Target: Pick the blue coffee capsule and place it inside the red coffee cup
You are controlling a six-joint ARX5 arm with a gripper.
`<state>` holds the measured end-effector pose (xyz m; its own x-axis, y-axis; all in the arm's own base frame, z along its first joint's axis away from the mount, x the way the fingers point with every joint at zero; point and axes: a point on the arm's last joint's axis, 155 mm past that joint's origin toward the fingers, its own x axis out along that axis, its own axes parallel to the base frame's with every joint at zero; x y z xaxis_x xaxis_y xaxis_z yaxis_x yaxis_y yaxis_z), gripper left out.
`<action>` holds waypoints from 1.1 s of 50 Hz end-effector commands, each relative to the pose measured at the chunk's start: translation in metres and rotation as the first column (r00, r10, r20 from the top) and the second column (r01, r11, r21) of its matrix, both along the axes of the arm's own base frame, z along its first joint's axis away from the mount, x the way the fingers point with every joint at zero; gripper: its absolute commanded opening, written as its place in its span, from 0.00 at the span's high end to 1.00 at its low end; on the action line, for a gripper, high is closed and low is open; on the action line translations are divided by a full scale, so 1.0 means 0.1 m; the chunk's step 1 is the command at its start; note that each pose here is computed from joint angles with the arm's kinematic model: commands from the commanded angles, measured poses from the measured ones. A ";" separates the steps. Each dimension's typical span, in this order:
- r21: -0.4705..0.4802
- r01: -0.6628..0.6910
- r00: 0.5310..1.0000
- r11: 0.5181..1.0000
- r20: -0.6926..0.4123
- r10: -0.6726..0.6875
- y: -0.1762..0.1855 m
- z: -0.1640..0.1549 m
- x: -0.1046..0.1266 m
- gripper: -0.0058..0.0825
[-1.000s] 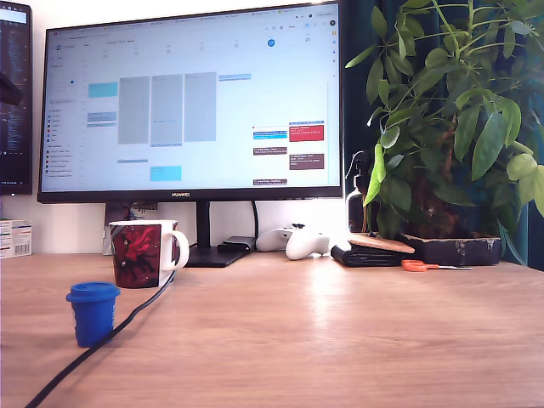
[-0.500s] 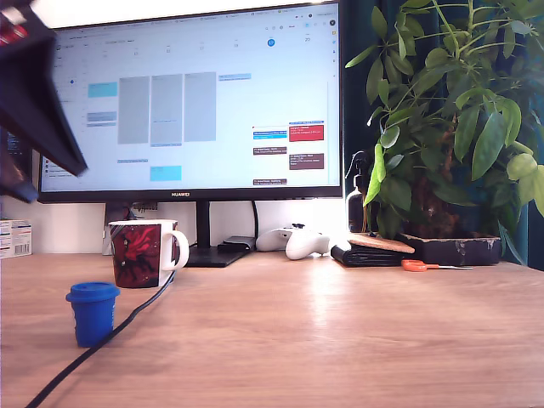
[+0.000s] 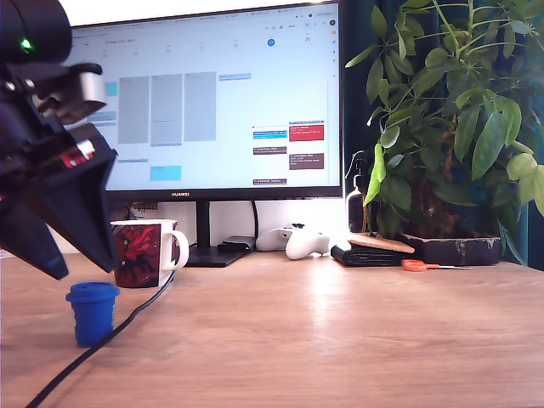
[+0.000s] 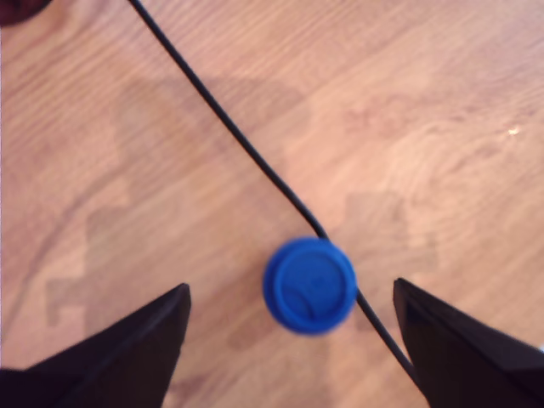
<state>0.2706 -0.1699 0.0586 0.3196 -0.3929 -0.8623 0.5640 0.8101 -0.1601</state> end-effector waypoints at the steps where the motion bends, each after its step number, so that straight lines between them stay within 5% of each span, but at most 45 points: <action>1: 0.013 0.010 1.000 1.000 -0.016 -0.010 -0.01 -0.10 0.00 0.14; 14: 0.037 0.006 0.999 0.999 -0.045 -0.005 0.00 -0.25 0.02 0.17; 40: 0.008 0.022 0.998 1.000 -0.059 -0.021 -0.05 -0.24 -0.01 0.75; 55: -0.025 0.013 1.000 1.000 0.012 -0.013 -0.10 -0.14 0.16 0.78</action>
